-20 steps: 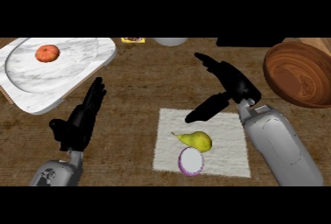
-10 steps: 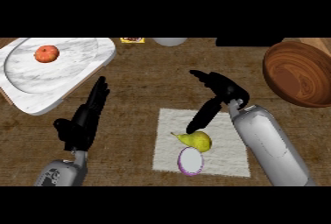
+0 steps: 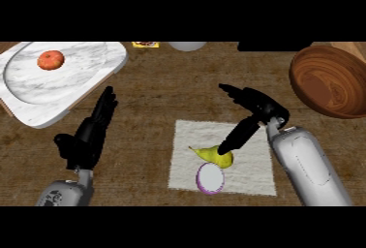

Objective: Pick the pear from the placemat and place it in the bowl

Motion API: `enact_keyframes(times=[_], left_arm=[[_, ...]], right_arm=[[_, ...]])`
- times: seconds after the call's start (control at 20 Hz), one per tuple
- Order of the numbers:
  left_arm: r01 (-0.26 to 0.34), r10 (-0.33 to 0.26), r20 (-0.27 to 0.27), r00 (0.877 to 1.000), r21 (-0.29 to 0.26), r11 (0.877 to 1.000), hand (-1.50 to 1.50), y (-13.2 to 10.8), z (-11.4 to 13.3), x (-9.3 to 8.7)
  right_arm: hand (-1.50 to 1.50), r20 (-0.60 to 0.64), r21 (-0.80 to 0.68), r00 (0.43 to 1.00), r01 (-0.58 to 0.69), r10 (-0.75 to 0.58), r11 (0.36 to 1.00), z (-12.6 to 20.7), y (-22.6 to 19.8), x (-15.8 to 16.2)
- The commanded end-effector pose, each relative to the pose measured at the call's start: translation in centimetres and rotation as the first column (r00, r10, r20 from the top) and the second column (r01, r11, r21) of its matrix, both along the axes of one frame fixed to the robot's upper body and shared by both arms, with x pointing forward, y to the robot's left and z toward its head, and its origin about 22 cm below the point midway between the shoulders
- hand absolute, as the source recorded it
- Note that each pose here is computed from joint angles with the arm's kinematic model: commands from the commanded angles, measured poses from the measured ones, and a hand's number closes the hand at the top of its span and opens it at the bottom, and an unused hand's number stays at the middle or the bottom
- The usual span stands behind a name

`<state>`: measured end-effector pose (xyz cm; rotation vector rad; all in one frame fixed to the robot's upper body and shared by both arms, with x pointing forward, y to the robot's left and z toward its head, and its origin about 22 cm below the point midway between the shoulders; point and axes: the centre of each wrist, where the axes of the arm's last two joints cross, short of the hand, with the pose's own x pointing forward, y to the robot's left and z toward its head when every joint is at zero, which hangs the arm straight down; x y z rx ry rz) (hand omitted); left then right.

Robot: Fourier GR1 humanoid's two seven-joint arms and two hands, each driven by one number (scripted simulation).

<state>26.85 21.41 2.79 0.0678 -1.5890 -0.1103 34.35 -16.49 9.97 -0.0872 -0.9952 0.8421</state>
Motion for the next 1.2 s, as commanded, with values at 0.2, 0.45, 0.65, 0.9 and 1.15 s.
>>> enact_keyframes(times=[0.2,0.45,0.65,0.9,1.15], left_arm=[[0.007,-0.007,0.003,1.000,-0.005,1.000,0.00,2.1,0.3,-1.6],[0.005,-0.005,-0.002,1.000,-0.020,1.000,0.00,0.0,0.8,-0.3],[0.012,-0.012,0.004,1.000,0.012,1.000,0.00,-0.9,-0.8,1.3],[0.003,-0.003,0.008,1.000,0.001,1.000,0.00,-0.5,-1.5,-0.1],[0.001,-0.001,0.018,1.000,-0.012,1.000,0.00,1.0,-1.2,-1.5]], right_arm=[[-1.50,0.006,0.117,1.000,0.022,-0.023,0.993,-1.9,-0.2,-1.8],[-1.50,-0.040,0.137,0.998,0.056,-0.051,0.989,-1.1,-1.0,-0.6],[-1.50,-0.082,0.147,0.995,0.061,-0.049,0.987,-2.6,0.7,-1.7],[-1.50,-0.086,0.140,0.994,0.085,-0.073,0.987,-5.7,-0.2,-2.5],[-1.50,-0.074,0.157,0.994,0.086,-0.075,0.984,-6.3,1.7,-3.0]])
